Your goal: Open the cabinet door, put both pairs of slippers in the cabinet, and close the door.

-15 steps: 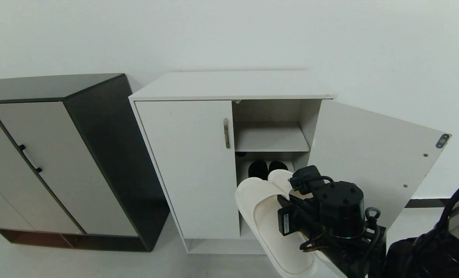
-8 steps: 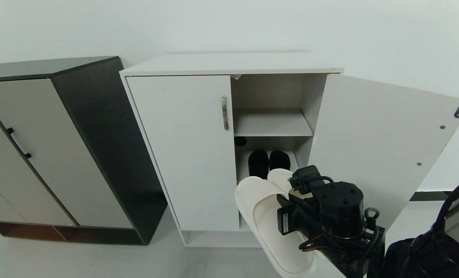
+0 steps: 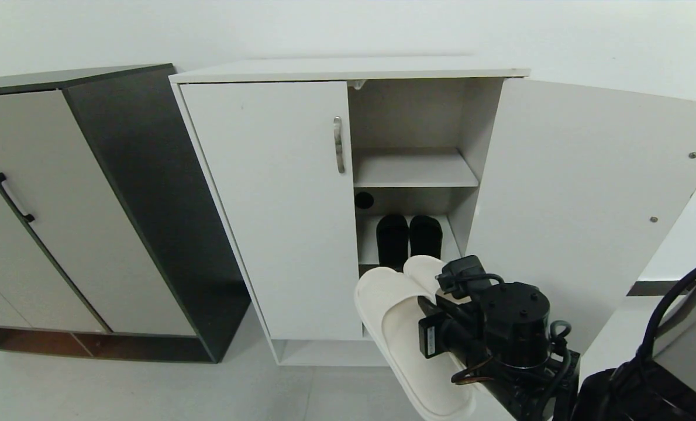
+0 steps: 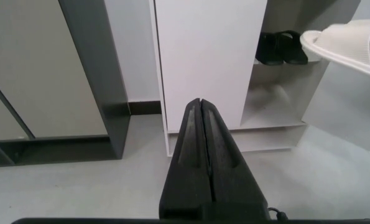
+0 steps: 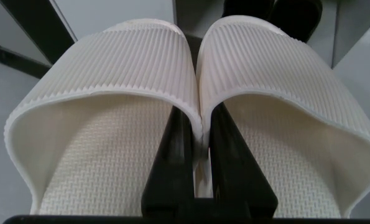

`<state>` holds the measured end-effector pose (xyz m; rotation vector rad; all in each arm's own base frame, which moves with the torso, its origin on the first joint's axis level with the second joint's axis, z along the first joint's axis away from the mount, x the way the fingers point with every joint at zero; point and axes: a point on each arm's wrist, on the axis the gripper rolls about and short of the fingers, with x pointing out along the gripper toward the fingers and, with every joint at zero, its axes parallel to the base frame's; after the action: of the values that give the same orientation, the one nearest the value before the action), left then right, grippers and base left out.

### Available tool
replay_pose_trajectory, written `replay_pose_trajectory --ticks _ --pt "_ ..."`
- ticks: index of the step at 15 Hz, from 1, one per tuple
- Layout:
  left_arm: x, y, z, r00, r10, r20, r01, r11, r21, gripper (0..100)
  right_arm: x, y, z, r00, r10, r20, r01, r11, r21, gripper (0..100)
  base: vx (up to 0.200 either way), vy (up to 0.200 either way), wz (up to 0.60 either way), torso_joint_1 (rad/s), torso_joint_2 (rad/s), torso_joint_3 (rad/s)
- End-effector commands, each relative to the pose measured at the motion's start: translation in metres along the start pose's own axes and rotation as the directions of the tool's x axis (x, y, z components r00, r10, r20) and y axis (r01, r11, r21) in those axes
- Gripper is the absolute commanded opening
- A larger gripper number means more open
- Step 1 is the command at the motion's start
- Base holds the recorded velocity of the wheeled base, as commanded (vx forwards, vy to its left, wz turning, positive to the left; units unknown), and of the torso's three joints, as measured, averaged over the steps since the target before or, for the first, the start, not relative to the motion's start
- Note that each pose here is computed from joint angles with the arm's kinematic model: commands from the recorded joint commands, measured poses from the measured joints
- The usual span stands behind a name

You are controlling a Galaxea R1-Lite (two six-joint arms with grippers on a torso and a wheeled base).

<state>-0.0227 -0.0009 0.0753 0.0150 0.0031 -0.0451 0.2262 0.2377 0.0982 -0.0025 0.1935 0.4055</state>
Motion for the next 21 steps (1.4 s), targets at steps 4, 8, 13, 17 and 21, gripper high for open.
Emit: replay_pose_trajectory --ticks 4,8,13,17,21 --pt "0.000 0.000 0.000 1.000 0.001 0.000 -0.001 1.000 -0.001 0 0.003 0.000 -0.009 1.000 -0.007 -0.025 0.006 0.999 -0.041 0 0.000 0.000 0.00 0.000 0.00 0.000" --pt "0.000 0.000 0.000 1.000 0.002 0.000 -0.002 1.000 0.002 0 0.026 0.009 0.008 0.983 -0.184 -0.030 0.182 0.982 -0.044 0 0.000 0.000 0.00 0.000 0.00 0.000" --pt "0.000 0.000 0.000 1.000 0.001 0.000 -0.001 1.000 0.011 0 0.034 0.025 0.074 0.932 -0.351 -0.093 0.358 0.931 0.075 0 0.000 0.000 0.00 0.000 0.00 0.000" --pt "0.000 0.000 0.000 1.000 -0.001 0.000 0.001 1.000 0.011 0 0.037 0.032 0.120 0.917 -0.399 0.002 0.397 0.913 0.091 0 0.000 0.000 0.00 0.000 0.00 0.000" --pt "0.000 0.000 0.000 1.000 -0.001 0.000 0.001 1.000 0.011 0 0.037 0.033 0.136 0.917 -0.395 0.060 0.387 0.915 0.114 0 0.000 0.000 0.00 0.000 0.00 0.000"
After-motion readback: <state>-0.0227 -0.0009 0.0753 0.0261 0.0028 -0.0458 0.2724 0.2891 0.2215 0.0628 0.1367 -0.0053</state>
